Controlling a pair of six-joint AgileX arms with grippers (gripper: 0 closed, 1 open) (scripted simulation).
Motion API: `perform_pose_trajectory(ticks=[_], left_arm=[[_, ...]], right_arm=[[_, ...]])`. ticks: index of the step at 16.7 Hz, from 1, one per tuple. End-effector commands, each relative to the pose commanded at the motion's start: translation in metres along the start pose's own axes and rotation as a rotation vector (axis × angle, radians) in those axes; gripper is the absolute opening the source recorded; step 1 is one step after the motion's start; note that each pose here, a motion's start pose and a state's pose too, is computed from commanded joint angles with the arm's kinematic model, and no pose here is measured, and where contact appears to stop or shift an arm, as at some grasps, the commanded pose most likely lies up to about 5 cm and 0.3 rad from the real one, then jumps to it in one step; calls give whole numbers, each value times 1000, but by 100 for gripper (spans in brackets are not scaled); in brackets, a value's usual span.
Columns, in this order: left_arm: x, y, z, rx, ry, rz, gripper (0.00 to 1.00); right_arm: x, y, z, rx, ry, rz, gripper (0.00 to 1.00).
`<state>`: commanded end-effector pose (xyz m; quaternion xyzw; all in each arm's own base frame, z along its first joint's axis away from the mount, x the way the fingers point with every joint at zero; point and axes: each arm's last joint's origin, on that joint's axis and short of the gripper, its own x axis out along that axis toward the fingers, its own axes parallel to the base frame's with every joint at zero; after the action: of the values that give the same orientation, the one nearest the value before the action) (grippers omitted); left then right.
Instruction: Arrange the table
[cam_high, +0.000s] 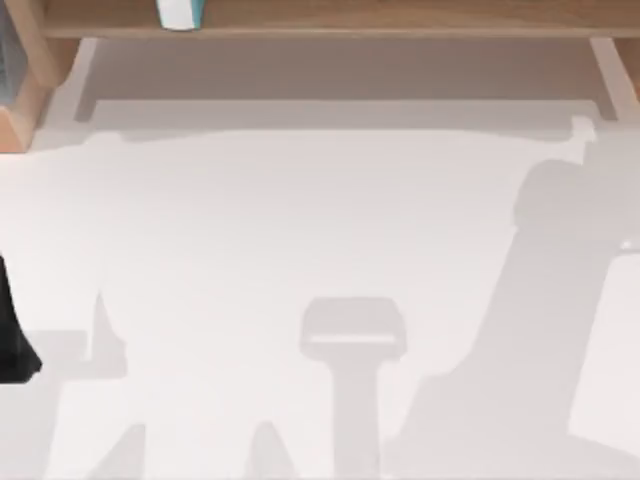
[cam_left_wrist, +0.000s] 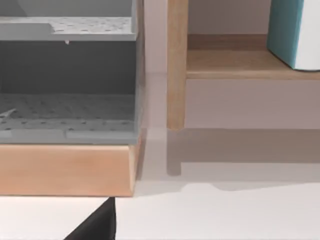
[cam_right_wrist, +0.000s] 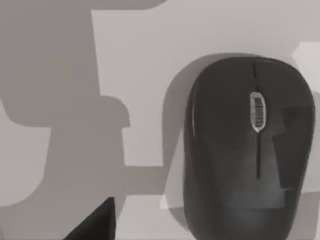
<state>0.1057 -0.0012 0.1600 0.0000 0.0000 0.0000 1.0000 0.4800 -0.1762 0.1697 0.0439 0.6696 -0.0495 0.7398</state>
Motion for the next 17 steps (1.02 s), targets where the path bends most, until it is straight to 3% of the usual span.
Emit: perform_pose_trajectory(ticks=[9,17], left_arm=[[0,0,0,0,0,0,100],[0,0,0,0,0,0,100]], right_arm=[[4,-2,-1,-1,1,0,100],[30,0,0,0,0,0,100]])
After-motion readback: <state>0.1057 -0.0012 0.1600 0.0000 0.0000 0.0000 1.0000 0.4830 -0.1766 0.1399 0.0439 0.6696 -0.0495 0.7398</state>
